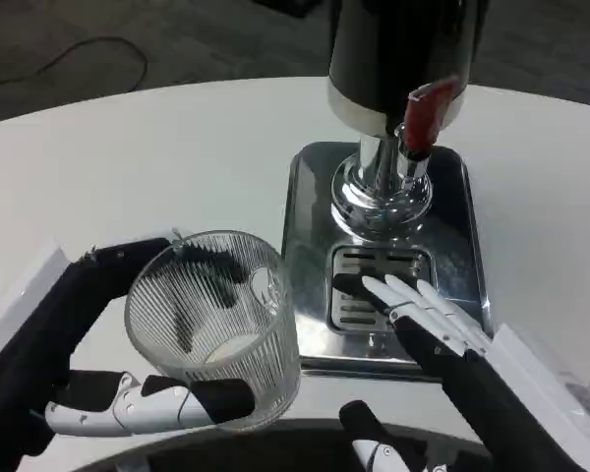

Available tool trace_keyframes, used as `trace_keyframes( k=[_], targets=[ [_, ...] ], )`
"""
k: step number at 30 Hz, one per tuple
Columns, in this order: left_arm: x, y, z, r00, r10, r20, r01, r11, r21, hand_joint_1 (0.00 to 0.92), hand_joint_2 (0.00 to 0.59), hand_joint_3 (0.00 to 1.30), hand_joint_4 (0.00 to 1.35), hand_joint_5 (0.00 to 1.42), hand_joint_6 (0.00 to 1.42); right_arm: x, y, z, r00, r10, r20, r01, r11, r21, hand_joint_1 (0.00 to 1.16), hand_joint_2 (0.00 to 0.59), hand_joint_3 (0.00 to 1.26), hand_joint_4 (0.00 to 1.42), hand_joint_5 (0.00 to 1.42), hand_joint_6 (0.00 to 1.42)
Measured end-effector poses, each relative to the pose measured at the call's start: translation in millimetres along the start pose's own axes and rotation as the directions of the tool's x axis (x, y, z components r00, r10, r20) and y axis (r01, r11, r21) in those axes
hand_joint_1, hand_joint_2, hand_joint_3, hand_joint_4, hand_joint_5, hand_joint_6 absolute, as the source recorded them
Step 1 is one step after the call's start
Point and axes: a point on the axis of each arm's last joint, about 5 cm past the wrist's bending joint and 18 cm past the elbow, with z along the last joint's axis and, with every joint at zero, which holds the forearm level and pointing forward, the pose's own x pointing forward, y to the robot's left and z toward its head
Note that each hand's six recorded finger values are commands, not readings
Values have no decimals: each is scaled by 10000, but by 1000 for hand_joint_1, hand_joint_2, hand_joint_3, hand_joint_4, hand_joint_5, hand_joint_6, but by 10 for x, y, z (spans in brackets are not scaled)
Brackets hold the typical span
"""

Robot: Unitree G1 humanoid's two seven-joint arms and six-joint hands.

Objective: Grasp the cup under the faucet to collect the drink, then remove the cup.

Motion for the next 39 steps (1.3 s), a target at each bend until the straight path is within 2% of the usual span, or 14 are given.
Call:
trace_keyframes(
  k=[5,12,24,34,39],
  targets=[
    [-5,5,-7,10000,27,-48,-27,10000,10,731,19,818,889,927,782,5,4,5,10000,-10,29,10,10000,-2,614,475,115,52,0,0],
    [-35,24,-67,9991,143,-407,-143,9999,8,731,19,818,889,927,782,14,10,13,9999,-22,99,22,10000,26,614,475,115,52,0,0],
    [-26,45,-94,9987,209,-462,-206,9998,74,731,19,818,889,927,782,27,-1,12,9998,-126,140,127,9999,-76,614,475,115,52,0,0],
    [68,140,-268,9981,427,-434,-364,9900,1367,734,20,818,890,930,783,27,-2,3,9999,-128,93,129,9999,-72,614,475,115,52,0,0],
    [132,126,-381,9969,586,-534,-510,9898,1333,739,21,818,890,927,793,18,-6,-2,9999,-140,34,140,9999,-64,614,475,115,52,0,0]
  ],
)
